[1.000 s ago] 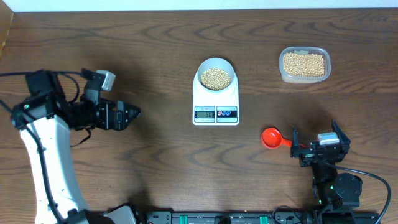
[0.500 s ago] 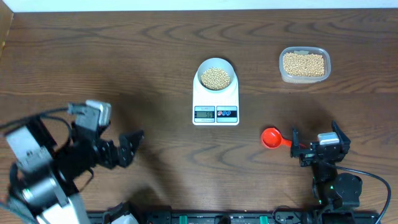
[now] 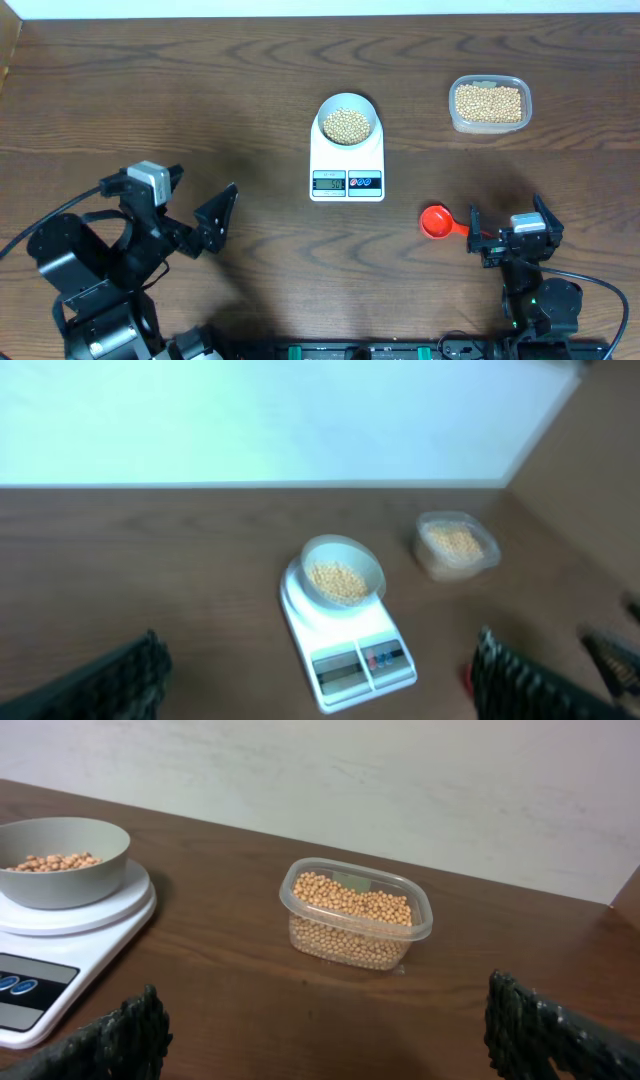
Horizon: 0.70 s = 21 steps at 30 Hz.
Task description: Scoop item into bowl and weigh 50g on scale
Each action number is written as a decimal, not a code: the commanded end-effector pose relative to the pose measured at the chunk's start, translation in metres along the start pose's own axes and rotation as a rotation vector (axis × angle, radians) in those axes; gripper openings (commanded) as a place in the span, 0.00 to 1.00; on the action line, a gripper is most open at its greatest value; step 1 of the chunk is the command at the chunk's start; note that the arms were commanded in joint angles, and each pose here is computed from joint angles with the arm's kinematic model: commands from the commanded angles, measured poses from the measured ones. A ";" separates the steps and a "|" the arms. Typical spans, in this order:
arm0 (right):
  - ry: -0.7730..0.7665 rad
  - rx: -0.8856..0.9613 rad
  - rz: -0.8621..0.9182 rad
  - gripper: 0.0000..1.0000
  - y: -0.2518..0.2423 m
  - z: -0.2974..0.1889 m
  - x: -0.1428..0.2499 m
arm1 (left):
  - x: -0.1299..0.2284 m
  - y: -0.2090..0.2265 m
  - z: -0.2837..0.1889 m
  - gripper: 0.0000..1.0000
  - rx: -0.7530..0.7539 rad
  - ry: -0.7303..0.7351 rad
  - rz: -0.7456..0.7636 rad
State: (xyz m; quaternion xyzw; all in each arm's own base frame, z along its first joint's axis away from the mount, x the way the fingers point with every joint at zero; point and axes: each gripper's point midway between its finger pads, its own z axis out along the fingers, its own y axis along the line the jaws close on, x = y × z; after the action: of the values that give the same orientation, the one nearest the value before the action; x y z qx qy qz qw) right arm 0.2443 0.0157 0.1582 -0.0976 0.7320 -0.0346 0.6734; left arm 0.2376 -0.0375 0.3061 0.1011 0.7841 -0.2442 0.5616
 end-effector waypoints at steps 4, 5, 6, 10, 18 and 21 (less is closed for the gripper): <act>-0.004 -0.009 0.001 0.99 0.002 0.000 0.001 | 0.011 0.015 0.028 0.98 -0.201 0.020 -0.177; -0.004 -0.009 0.001 0.99 0.002 0.000 0.001 | 0.012 0.015 0.029 0.98 -0.228 0.024 -0.161; -0.004 -0.009 0.001 0.99 0.002 0.000 0.001 | 0.013 0.016 0.031 0.98 -0.258 0.029 -0.147; -0.004 -0.009 0.000 0.99 0.002 0.000 0.001 | 0.022 0.012 0.027 0.98 -0.314 0.062 -0.041; -0.004 -0.009 0.000 0.99 0.002 0.000 0.001 | 0.034 0.005 -0.016 0.98 -0.375 0.051 0.026; -0.004 -0.009 0.000 0.99 0.002 0.000 0.001 | 0.038 0.009 -0.028 0.98 -0.425 0.043 0.028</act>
State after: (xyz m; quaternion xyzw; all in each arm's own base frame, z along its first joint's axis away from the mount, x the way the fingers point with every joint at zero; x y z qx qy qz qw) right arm 0.2444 0.0157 0.1575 -0.0976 0.7324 -0.0346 0.6730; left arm 0.2115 -0.0344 0.2753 0.0108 0.8319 -0.1010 0.5456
